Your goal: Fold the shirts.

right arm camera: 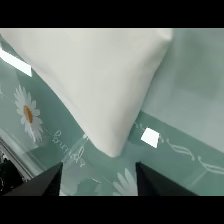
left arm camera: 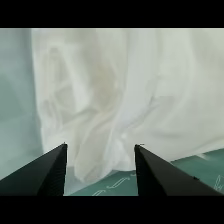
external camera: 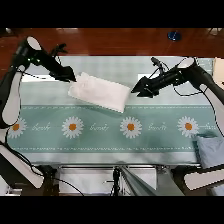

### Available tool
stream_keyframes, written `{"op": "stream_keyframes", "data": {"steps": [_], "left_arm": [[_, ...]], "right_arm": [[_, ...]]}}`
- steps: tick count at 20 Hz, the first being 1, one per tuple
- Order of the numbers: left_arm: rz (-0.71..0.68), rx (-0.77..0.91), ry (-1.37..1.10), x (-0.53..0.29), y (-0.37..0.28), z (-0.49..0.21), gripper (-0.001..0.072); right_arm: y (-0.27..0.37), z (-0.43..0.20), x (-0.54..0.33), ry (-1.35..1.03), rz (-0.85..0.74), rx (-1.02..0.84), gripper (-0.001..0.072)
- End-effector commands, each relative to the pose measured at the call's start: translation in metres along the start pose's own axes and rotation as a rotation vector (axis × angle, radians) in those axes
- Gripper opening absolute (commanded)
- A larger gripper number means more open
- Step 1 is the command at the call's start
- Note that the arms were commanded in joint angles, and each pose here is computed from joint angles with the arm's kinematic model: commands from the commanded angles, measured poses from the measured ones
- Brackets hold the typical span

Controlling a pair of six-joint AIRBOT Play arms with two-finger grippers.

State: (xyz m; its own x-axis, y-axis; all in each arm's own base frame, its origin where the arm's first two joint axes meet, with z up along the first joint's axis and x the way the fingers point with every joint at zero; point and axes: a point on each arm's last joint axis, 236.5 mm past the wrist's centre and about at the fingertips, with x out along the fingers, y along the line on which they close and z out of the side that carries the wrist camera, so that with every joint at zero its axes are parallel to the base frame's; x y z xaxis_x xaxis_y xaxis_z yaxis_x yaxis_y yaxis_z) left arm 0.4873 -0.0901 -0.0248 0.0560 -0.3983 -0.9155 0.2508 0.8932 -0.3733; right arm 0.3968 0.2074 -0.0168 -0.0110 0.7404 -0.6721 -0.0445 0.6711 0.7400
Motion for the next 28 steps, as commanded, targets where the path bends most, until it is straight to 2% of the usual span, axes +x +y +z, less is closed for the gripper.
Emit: {"op": "stream_keyframes", "data": {"steps": [1, 6, 9, 12, 17, 22, 23, 24, 25, 26, 28], "left_arm": [[0.196, -0.071, -0.074, -0.067, 0.018, 0.004, 0.0498], [0.271, -0.014, -0.249, -0.154, -0.009, 0.006, 0.0497], [0.284, 0.012, -0.32, -0.187, -0.025, 0.002, 0.0497], [0.291, 0.025, -0.357, -0.204, -0.033, -0.001, 0.0498], [0.293, 0.031, -0.362, -0.208, -0.035, -0.002, 0.0497], [0.296, 0.052, -0.356, -0.207, -0.035, -0.003, 0.0497], [0.296, 0.052, -0.356, -0.207, -0.035, -0.003, 0.0497], [0.296, 0.052, -0.356, -0.207, -0.035, -0.003, 0.0497], [0.296, 0.052, -0.356, -0.207, -0.035, -0.003, 0.0497], [0.296, 0.052, -0.355, -0.207, -0.035, -0.003, 0.0497], [0.296, 0.052, -0.355, -0.207, -0.035, -0.003, 0.0497]], "right_arm": [[0.002, 0.006, 0.028, -0.057, -0.029, -0.002, 0.0538], [-0.02, 0.005, 0.041, -0.069, -0.176, 0.008, 0.0537], [-0.03, 0.001, 0.039, -0.054, -0.221, 0.022, 0.0582], [-0.032, 0.003, 0.044, -0.057, -0.21, 0.043, 0.0584], [-0.013, 0.01, 0.076, -0.069, -0.082, 0.097, 0.0585], [-0.001, 0.0, 0.121, -0.047, -0.068, 0.107, 0.057], [0.001, 0.003, 0.128, -0.068, -0.063, 0.112, 0.0528], [0.004, 0.011, 0.131, -0.108, -0.067, 0.103, 0.0316], [0.008, 0.019, 0.13, -0.15, -0.066, 0.094, 0.0055], [0.015, 0.029, 0.125, -0.193, -0.054, 0.092, 0.0024], [0.034, 0.046, 0.102, -0.275, -0.028, 0.07, 0.0023]]}}
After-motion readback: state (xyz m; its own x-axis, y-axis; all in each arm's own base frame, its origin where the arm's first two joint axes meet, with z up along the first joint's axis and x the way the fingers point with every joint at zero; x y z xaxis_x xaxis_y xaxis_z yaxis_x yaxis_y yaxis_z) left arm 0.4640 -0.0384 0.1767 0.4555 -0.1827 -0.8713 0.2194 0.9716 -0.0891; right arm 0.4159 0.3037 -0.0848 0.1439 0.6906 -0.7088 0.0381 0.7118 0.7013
